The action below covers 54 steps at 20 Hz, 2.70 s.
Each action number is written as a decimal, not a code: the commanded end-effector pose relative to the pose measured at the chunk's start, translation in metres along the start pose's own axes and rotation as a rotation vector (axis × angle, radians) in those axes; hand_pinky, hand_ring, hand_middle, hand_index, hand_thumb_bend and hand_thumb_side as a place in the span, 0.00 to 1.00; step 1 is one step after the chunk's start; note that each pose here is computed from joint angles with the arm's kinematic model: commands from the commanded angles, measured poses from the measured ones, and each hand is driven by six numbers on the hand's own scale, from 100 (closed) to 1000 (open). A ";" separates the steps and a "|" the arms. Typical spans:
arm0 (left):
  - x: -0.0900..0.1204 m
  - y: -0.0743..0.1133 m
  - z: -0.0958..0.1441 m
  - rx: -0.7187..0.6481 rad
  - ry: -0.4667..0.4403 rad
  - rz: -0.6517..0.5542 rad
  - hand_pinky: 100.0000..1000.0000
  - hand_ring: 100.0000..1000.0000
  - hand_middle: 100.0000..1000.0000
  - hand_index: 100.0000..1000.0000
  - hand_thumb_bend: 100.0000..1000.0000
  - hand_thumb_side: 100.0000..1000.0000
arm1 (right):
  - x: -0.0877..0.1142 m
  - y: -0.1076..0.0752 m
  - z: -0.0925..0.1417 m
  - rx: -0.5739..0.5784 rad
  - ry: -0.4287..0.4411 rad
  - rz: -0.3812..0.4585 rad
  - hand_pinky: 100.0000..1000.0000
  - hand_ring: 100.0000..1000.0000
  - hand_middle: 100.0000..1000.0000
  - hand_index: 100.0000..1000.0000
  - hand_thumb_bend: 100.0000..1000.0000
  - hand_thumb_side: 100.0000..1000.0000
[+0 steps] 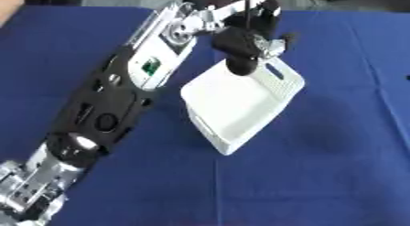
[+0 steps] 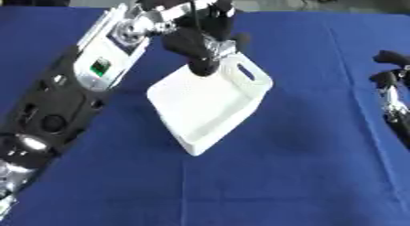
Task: Pick up objects on the table and place them in the box.
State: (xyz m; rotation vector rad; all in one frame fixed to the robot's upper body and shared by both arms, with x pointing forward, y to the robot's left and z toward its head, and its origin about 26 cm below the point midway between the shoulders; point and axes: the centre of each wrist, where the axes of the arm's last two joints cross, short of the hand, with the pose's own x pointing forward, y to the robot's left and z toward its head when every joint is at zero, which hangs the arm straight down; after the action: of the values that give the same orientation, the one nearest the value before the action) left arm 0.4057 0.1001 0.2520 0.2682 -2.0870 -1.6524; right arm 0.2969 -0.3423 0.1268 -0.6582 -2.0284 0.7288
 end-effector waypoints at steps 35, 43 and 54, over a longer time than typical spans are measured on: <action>-0.013 -0.033 0.006 -0.027 0.012 -0.049 0.42 0.46 0.50 0.62 0.71 0.86 | 0.004 -0.006 -0.006 -0.007 -0.030 0.005 0.71 0.59 0.75 0.88 0.00 0.86; -0.012 -0.033 0.006 -0.084 -0.045 -0.030 0.61 0.79 0.79 0.81 0.83 0.89 | 0.004 -0.006 -0.006 -0.007 -0.030 0.005 0.71 0.59 0.75 0.88 0.00 0.86; -0.011 -0.031 0.006 -0.073 -0.055 -0.032 0.64 0.80 0.78 0.81 0.79 0.89 | 0.004 -0.006 -0.006 -0.007 -0.028 0.005 0.71 0.59 0.75 0.88 0.00 0.86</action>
State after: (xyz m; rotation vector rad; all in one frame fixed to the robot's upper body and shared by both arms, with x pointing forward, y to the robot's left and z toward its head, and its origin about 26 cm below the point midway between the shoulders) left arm 0.4111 0.1052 0.2074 0.2331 -2.0208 -1.7698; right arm 0.2991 -0.3397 0.1291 -0.6446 -2.0433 0.7325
